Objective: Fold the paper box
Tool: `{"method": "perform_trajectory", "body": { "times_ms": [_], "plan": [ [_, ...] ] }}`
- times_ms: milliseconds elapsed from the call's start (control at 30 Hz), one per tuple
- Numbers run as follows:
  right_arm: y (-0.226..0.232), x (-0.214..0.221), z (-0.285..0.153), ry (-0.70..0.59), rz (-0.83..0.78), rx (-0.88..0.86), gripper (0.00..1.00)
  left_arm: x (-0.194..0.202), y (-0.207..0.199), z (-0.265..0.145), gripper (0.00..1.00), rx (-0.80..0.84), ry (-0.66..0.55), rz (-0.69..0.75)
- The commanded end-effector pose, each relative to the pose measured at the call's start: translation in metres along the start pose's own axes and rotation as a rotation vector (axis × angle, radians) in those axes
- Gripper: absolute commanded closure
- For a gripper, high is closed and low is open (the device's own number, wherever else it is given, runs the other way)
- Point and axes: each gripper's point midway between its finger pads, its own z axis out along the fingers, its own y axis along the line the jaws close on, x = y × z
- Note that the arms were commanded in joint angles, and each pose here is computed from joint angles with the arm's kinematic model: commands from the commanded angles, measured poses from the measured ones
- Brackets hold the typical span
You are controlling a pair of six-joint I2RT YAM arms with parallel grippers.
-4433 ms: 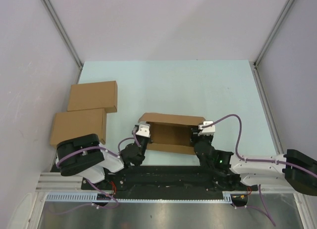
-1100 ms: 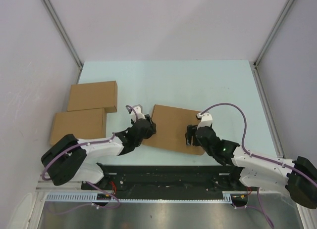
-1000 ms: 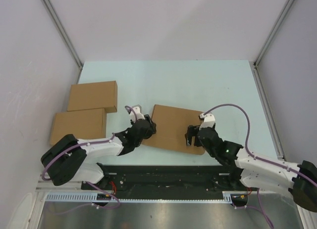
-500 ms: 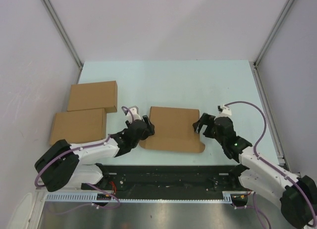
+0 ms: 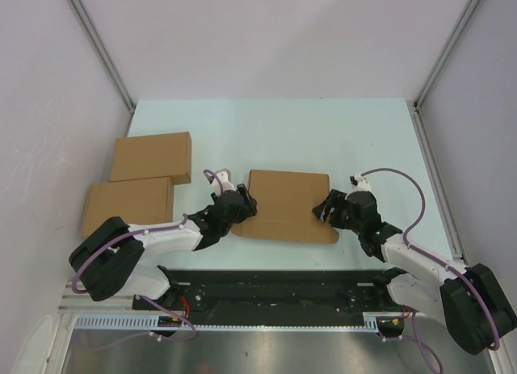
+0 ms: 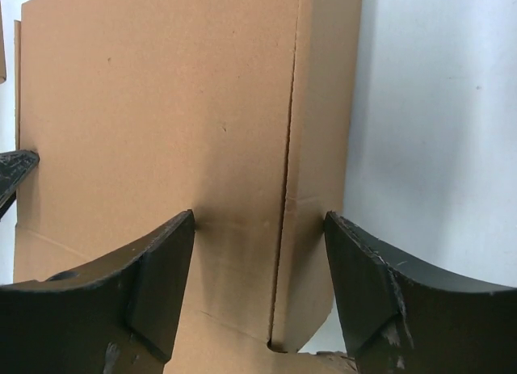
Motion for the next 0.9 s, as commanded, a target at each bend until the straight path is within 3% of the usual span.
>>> {"method": "perform_trajectory", "body": {
  "times_ms": [0, 133, 200, 367, 467, 700, 833, 867],
  "plan": [
    [0.007, -0.005, -0.005, -0.027, 0.001, -0.042, 0.29, 0.022, 0.025, 0.003, 0.35, -0.082, 0.090, 0.073],
    [0.014, -0.041, -0.021, -0.142, -0.040, -0.012, 0.12, -0.007, 0.021, -0.002, 0.33, -0.097, 0.019, 0.063],
    [0.022, -0.074, -0.038, -0.230, -0.083, 0.026, 0.06, -0.039, 0.011, -0.009, 0.31, -0.091, -0.068, 0.035],
    [0.041, -0.140, -0.048, -0.374, -0.131, 0.061, 0.04, -0.110, -0.008, -0.046, 0.29, -0.062, -0.258, -0.018],
    [0.059, -0.167, -0.024, -0.394, -0.159, 0.036, 0.12, -0.122, -0.018, -0.066, 0.40, 0.015, -0.284, -0.045],
    [0.055, -0.184, 0.065, -0.297, -0.188, 0.047, 0.36, -0.040, -0.037, -0.107, 0.62, 0.198, -0.116, 0.050],
    [0.046, -0.178, 0.102, -0.232, -0.182, 0.051, 0.51, 0.016, -0.037, -0.117, 0.92, 0.315, 0.022, 0.125],
    [0.042, -0.173, 0.115, -0.207, -0.184, 0.060, 0.55, 0.028, -0.037, -0.120, 0.96, 0.340, 0.060, 0.145]
  ]
}}
